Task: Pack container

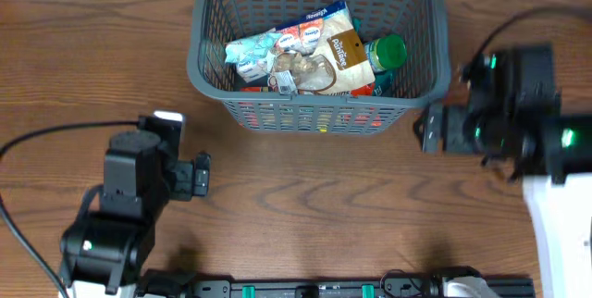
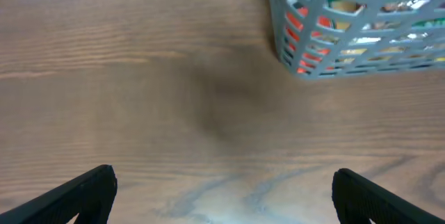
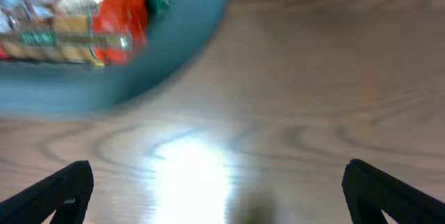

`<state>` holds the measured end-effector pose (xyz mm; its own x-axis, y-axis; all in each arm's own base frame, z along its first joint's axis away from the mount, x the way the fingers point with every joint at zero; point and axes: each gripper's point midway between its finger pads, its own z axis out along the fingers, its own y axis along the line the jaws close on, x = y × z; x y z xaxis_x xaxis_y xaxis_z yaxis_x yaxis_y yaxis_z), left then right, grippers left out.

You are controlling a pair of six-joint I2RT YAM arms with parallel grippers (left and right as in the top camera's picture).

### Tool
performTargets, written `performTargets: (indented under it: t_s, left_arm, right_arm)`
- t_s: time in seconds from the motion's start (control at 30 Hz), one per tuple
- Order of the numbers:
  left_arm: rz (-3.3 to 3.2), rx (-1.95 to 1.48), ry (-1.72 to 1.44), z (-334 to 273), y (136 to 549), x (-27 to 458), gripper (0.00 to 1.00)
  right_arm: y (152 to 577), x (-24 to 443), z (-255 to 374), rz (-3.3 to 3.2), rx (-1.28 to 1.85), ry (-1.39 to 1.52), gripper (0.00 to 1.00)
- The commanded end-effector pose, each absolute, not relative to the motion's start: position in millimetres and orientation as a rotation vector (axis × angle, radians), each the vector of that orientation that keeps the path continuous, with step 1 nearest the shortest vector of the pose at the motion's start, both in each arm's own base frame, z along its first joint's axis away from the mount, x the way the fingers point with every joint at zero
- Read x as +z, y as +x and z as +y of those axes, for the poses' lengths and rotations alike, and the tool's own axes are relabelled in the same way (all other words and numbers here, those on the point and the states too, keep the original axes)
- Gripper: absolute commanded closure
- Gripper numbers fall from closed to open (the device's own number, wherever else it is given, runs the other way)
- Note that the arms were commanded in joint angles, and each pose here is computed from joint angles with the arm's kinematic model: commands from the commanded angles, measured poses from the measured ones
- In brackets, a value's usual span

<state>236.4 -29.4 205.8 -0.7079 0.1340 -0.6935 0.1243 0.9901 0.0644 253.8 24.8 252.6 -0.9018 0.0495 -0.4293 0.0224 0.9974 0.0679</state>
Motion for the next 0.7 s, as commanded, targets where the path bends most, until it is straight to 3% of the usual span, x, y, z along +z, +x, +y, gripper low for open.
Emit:
performTargets:
  t_s: [0.0,0.4,0.67]
  left_arm:
    - [2.312,-0.014,0.161,-30,231,208,0.01]
    - [2.345,-0.001,0.184,-30,230,199,0.01]
    - [2.345,-0.002,0.184,-30,230,199,0.01]
  right_arm:
    - [231,234,25,2.626,0.087,0.064,0.01]
    - [197,163,15,2.659,0.038,0.076,0.01]
    - [194,155,15,2.695,0.031,0.077,0.01]
